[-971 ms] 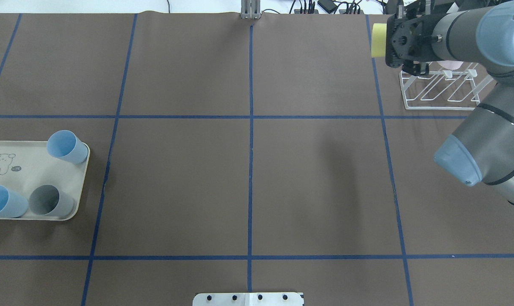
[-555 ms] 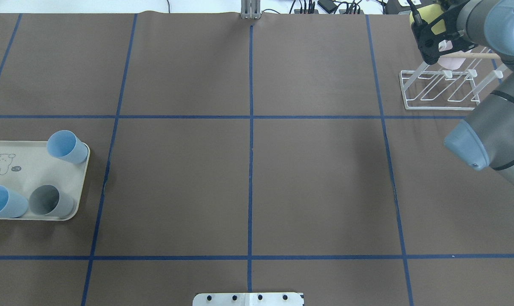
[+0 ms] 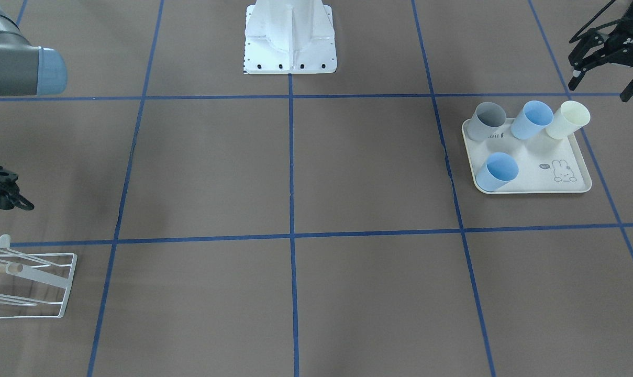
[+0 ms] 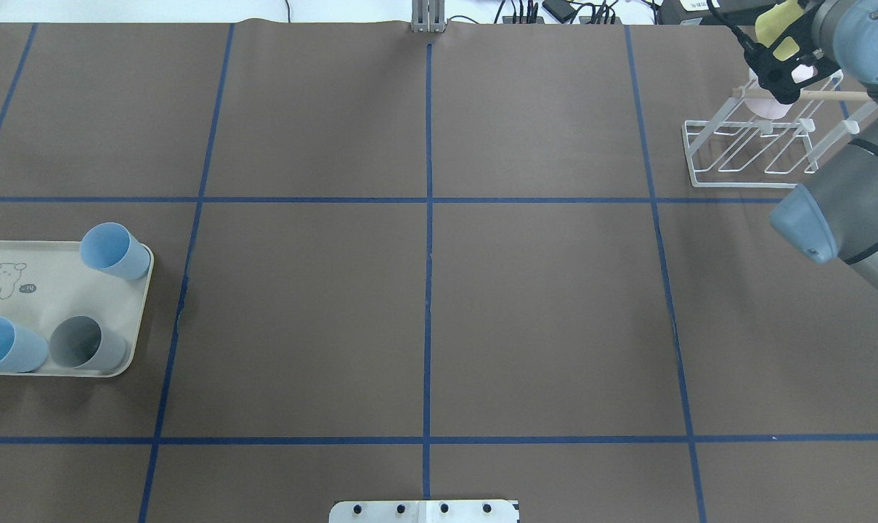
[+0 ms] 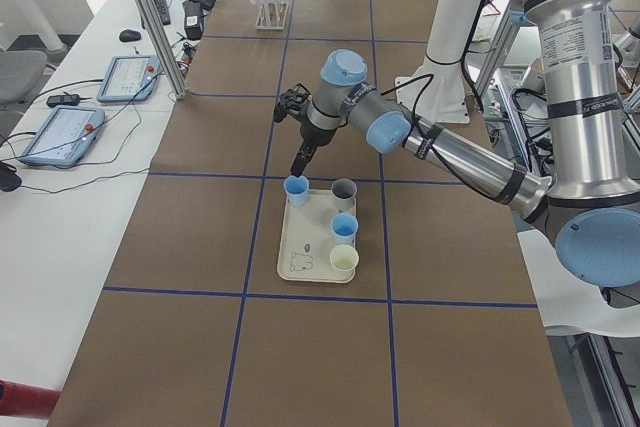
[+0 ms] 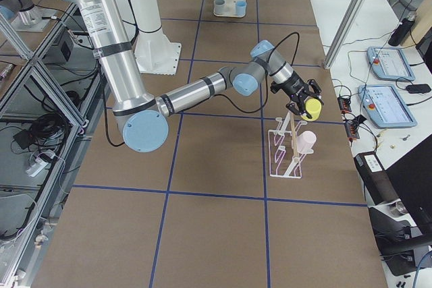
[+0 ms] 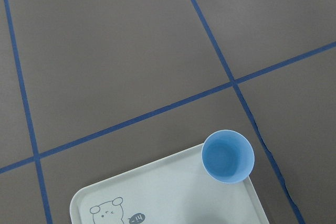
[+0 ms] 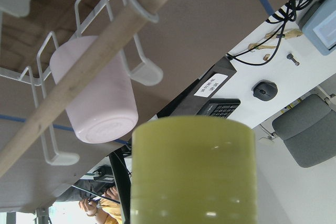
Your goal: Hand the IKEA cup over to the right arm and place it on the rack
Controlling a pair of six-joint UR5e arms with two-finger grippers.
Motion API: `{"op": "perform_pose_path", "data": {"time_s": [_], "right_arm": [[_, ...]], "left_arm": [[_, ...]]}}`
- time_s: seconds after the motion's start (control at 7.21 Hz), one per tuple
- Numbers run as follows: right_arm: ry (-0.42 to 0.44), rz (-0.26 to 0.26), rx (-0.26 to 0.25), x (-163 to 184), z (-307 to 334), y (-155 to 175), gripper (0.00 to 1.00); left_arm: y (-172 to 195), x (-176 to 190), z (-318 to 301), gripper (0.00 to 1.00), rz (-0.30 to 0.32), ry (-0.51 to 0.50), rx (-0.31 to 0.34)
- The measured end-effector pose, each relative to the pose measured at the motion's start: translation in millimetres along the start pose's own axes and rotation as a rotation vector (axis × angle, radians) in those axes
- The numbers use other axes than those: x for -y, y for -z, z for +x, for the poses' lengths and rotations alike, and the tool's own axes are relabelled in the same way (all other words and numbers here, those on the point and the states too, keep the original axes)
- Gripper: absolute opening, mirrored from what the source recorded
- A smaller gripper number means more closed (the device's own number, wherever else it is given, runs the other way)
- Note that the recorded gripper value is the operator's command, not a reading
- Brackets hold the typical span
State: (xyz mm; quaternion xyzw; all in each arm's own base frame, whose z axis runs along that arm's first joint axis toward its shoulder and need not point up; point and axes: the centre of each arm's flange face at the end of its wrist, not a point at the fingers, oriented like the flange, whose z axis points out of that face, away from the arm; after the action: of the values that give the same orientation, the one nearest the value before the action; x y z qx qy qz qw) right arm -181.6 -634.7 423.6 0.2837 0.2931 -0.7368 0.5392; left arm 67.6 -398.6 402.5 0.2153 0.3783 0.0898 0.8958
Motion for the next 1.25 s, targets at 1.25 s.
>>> {"op": "perform_pose_path", "data": {"time_s": [1.25], "right_arm": [[-0.012, -0.021, -0.007, 46.3, -22.2, -21.8, 0.54]], "left_arm": [[-1.2, 0.7, 0.7, 1.00, 0.000, 0.004, -0.002]]}}
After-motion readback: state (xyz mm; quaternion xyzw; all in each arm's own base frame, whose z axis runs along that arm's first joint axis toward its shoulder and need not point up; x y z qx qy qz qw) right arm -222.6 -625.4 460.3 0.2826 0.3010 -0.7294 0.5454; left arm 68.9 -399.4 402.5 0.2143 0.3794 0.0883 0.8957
